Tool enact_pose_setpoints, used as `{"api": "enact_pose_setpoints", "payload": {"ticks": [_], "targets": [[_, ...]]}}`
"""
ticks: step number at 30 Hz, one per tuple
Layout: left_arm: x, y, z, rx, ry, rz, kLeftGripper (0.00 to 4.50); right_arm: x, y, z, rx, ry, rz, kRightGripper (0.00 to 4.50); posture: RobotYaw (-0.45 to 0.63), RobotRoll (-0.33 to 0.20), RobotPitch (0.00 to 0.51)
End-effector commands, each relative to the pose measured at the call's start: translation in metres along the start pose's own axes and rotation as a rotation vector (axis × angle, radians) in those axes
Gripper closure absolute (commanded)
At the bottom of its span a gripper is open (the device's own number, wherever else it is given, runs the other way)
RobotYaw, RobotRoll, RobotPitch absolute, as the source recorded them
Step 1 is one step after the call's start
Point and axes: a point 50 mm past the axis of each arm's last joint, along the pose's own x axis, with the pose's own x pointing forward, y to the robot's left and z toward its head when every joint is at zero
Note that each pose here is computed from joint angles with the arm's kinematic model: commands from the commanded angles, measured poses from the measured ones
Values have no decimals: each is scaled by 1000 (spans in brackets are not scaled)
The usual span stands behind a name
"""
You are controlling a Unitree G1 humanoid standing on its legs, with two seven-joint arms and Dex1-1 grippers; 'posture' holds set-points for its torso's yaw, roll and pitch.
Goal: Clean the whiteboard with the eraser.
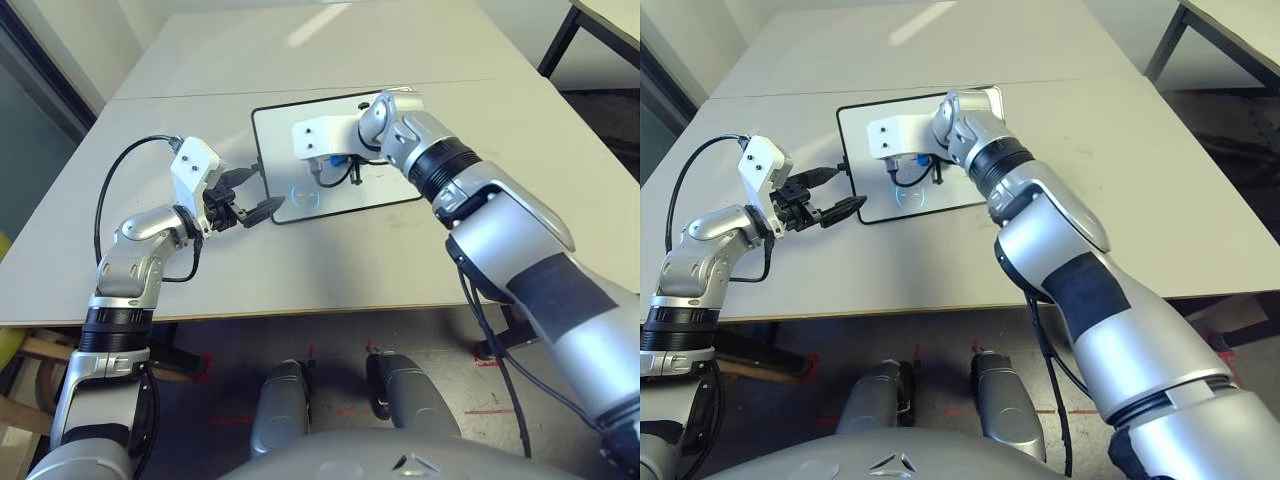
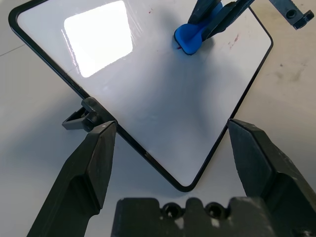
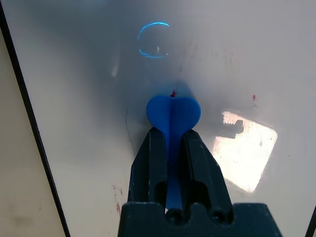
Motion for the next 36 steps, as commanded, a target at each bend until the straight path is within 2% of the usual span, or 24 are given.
{"api": "enact_pose_setpoints", "payload": {"ticks": [1, 9, 21, 36], "targets": [[-1, -3, -2, -8, 3, 0, 0, 3, 2, 8, -2, -13, -4, 4375, 33, 0, 116], [-1, -3, -2, -10, 0, 5, 0, 4, 1, 14, -17, -11, -29, 4375, 40, 0, 114], [2, -3, -2, -11, -7, -2, 0, 5, 8, -25, -58, 102, 50, 4375, 18, 0, 113], [4, -1, -1, -7, -7, -5, 0, -2, 5, -52, -34, 163, 60, 4375, 8, 0, 113]]}}
